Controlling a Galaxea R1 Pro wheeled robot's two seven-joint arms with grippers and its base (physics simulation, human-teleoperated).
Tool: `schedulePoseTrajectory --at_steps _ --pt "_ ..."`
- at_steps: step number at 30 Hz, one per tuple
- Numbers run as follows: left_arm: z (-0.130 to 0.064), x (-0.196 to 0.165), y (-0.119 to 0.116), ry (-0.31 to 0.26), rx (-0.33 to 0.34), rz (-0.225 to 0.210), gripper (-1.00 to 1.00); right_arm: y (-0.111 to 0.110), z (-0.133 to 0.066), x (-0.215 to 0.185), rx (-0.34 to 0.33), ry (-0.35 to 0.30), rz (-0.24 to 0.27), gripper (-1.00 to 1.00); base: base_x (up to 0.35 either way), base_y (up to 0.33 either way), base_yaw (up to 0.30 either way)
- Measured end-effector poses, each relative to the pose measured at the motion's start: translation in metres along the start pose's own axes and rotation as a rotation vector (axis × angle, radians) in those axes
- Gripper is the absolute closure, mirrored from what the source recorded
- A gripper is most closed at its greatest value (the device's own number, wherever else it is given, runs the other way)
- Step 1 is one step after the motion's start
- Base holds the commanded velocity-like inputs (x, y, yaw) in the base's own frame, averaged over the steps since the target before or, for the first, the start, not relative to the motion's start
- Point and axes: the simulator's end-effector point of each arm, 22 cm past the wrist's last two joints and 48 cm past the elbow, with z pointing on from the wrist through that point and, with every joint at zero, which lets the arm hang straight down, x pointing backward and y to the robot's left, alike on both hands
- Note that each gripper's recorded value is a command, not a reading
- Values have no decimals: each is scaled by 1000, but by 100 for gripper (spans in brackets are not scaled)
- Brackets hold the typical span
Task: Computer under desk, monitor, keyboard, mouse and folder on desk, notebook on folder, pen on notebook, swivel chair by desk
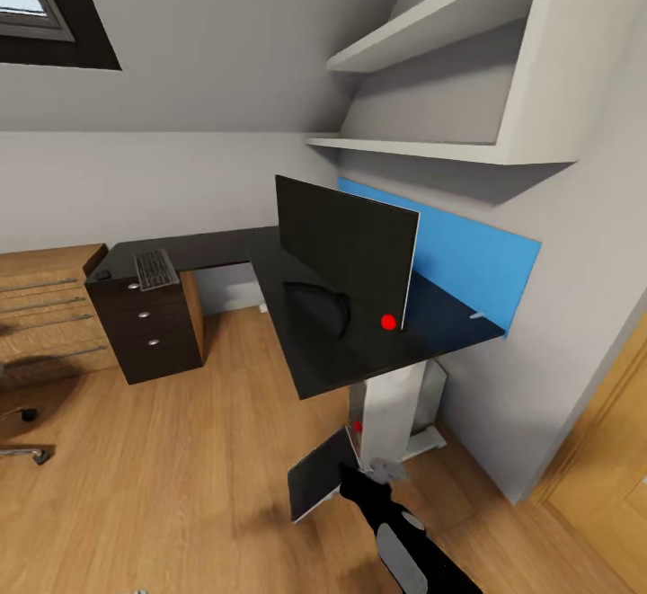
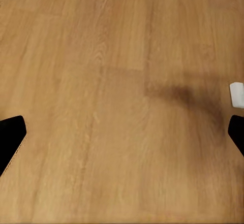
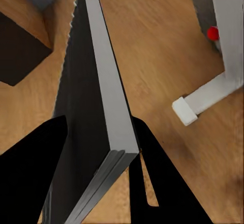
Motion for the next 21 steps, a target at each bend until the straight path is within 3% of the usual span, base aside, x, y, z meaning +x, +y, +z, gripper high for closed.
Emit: schedulePoseTrajectory --at_steps 4,8,12,16,21 --pt "0 3 1 5 -2 11 -100 8 1 5 58 -8 -123 100 11 19 0" --pt "0 5 2 8 -4 17 -100 -9 -1 -4 154 -38 -253 100 4 7 0" --pt "0 6 2 10 -4 18 -100 -18 -5 -19 210 -97 -325 100 1 1 0" --pt "0 6 2 9 -4 19 -100 -19 -6 -23 226 -111 -342 100 0 0 0" --pt "0 6 2 9 -5 19 -100 -10 -8 -22 236 -126 -399 100 0 0 0"
